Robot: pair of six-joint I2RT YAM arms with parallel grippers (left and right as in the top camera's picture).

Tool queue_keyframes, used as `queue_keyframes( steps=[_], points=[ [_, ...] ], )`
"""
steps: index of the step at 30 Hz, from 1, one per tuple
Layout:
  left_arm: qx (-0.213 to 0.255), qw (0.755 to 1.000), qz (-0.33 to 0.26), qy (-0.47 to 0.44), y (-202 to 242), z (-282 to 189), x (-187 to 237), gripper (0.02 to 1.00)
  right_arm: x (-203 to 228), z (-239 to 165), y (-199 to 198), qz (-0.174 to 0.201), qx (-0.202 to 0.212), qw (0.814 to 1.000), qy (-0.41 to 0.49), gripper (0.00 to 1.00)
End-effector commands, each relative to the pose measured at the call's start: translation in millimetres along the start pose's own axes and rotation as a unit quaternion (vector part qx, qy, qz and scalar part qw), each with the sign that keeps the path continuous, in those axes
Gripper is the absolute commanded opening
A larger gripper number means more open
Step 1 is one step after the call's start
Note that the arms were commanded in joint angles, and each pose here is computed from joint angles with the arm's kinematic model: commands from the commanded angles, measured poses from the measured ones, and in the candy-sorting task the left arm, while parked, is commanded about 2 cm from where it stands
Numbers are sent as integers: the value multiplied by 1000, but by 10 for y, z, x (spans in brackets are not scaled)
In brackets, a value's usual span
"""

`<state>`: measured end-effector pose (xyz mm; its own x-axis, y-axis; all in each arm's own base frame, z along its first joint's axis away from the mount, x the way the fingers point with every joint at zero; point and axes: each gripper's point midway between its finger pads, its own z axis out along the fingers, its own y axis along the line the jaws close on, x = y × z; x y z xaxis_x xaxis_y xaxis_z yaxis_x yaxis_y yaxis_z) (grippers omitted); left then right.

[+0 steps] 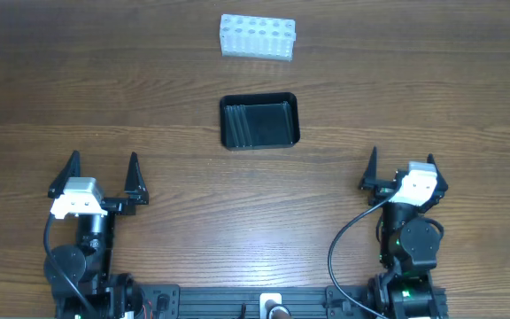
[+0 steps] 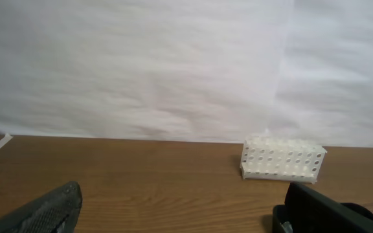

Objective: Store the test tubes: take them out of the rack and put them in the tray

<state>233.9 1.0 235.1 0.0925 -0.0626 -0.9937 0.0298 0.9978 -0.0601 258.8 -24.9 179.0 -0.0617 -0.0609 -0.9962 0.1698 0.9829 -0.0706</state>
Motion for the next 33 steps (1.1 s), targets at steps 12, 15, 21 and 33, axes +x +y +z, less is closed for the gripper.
queue_keyframes(
  steps=[12,15,21,33],
  points=[
    [3,1000,8,-2,-8,-2,8,998,-45,-150,-61,-7,13,999,-44,991],
    [3,1000,8,-2,-8,-2,8,998,11,-146,-60,-10,13,999,-33,993],
    [3,1000,8,-2,-8,-2,8,998,171,-141,-88,-4,22,1000,0,993],
    [3,1000,8,-2,-8,-2,8,998,165,-141,-76,45,18,999,-3,991]
  ],
)
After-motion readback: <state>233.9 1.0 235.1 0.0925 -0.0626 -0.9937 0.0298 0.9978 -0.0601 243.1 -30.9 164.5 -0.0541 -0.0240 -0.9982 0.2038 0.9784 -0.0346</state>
